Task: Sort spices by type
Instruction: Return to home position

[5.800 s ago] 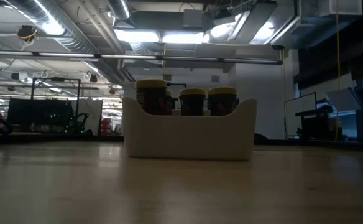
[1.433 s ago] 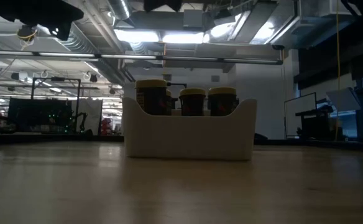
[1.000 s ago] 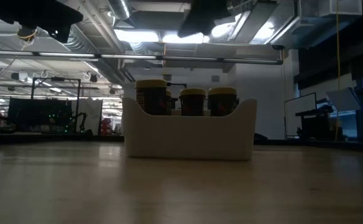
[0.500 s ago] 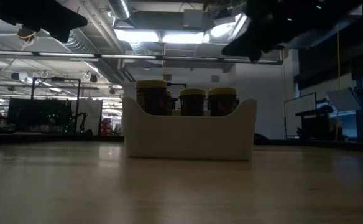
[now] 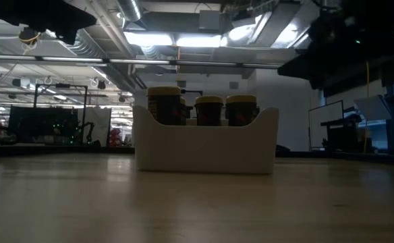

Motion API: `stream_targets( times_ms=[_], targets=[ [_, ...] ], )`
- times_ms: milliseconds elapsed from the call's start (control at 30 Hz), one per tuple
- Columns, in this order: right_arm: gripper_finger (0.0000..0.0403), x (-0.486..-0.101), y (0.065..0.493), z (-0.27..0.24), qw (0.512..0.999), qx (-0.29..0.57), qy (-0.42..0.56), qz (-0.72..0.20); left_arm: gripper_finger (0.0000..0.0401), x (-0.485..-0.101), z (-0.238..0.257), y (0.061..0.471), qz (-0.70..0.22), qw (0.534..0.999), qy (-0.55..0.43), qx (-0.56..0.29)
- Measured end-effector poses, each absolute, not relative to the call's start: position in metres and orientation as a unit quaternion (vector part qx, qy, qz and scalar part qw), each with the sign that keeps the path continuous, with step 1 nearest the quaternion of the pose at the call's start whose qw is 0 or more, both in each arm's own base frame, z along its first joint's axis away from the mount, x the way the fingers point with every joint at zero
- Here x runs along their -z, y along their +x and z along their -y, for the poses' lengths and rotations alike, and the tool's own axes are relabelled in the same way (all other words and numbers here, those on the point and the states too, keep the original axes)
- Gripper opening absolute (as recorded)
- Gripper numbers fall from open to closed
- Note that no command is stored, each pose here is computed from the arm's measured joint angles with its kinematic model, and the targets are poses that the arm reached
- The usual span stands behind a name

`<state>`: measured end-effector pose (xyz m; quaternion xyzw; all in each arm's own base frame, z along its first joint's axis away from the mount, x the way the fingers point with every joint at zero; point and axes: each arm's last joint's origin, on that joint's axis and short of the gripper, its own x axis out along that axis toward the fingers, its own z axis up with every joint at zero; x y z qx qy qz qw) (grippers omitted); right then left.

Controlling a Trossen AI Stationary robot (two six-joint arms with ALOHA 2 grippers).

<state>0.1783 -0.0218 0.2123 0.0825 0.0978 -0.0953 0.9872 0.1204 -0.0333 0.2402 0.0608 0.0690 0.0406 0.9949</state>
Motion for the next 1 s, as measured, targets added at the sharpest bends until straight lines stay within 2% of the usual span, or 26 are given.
stream_targets(
  times_ms=[267,433,500,600,700,1000],
  targets=[
    [0.0023,-0.206,0.147,0.018,0.989,0.092,0.104,-0.054,0.0004,-0.242,0.025,0.127,-0.059,0.998,0.019,-0.008],
    [0.0023,-0.209,0.138,0.017,0.990,0.086,0.104,-0.048,0.0004,-0.236,0.015,0.137,-0.084,0.996,0.015,-0.026],
    [0.0023,-0.209,0.136,0.017,0.990,0.086,0.104,-0.048,0.0004,-0.235,0.013,0.139,-0.088,0.996,0.018,-0.005],
    [0.0023,-0.208,0.133,0.016,0.989,0.086,0.104,-0.056,0.0004,-0.238,0.011,0.138,-0.071,0.997,0.027,0.026],
    [0.0023,-0.207,0.131,0.016,0.988,0.090,0.104,-0.063,0.0004,-0.238,0.006,0.133,-0.059,0.998,0.032,0.012],
    [0.0023,-0.209,0.128,0.016,0.988,0.094,0.110,-0.052,0.0004,-0.190,-0.006,0.113,-0.001,0.999,-0.025,-0.037]
  ],
)
